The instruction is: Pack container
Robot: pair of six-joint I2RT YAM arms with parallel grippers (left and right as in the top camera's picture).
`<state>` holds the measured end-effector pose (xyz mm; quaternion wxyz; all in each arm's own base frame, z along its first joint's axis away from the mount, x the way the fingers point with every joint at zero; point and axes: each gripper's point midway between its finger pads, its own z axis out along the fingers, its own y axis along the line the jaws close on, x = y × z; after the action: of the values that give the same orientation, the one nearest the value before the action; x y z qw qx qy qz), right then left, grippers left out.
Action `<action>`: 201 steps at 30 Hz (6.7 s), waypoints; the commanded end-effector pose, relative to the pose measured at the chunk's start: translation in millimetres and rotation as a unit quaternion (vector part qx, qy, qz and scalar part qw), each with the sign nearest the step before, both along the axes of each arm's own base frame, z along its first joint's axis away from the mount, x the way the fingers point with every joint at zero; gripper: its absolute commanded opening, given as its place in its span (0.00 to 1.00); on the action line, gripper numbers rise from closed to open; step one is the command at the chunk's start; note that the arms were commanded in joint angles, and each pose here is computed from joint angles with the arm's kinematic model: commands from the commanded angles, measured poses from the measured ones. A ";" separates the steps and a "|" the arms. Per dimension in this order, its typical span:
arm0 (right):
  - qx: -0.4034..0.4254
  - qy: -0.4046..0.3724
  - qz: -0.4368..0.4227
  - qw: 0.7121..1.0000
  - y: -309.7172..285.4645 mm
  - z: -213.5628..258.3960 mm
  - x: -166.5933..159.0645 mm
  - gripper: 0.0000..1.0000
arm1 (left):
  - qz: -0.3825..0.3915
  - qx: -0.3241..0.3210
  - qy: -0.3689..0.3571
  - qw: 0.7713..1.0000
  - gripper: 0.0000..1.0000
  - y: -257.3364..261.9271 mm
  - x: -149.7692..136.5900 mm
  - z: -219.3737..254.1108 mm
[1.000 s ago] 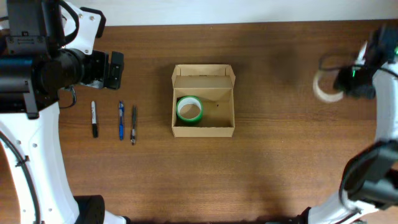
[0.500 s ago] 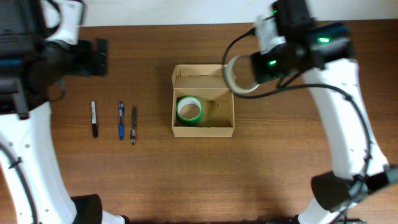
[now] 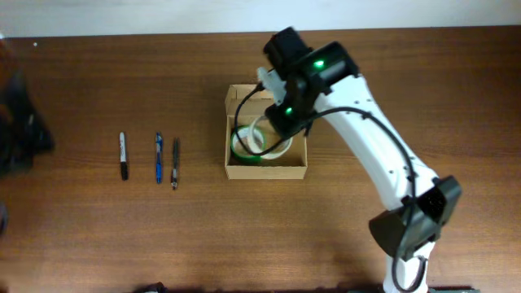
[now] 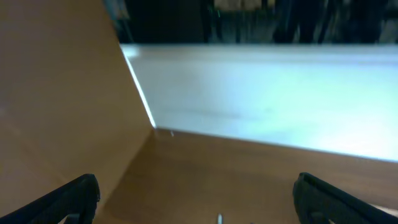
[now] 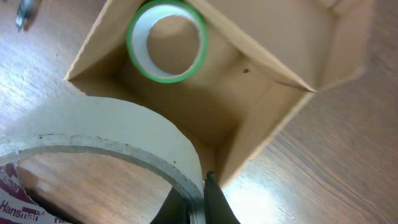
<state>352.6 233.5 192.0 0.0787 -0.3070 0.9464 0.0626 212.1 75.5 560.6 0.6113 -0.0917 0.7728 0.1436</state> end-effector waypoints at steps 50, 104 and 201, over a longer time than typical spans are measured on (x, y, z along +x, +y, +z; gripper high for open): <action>-0.045 -0.048 0.020 0.998 42.4 -82.2 51.7 0.04 | 0.012 -0.005 -0.006 1.000 0.99 -11.6 -45.7 -8.2; -0.002 -0.016 -0.010 1.000 55.7 -120.1 52.3 0.04 | 0.011 -0.004 -0.008 1.000 0.99 -11.6 -45.5 -7.1; -0.004 -0.405 -0.334 0.851 -221.7 257.7 -144.4 0.99 | -0.076 -0.092 0.474 0.872 0.98 37.7 123.6 -499.4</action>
<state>208.4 20.4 447.8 0.4659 0.0249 0.8812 -0.0761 341.8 110.3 89.8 0.2081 -0.0336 0.9763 0.0500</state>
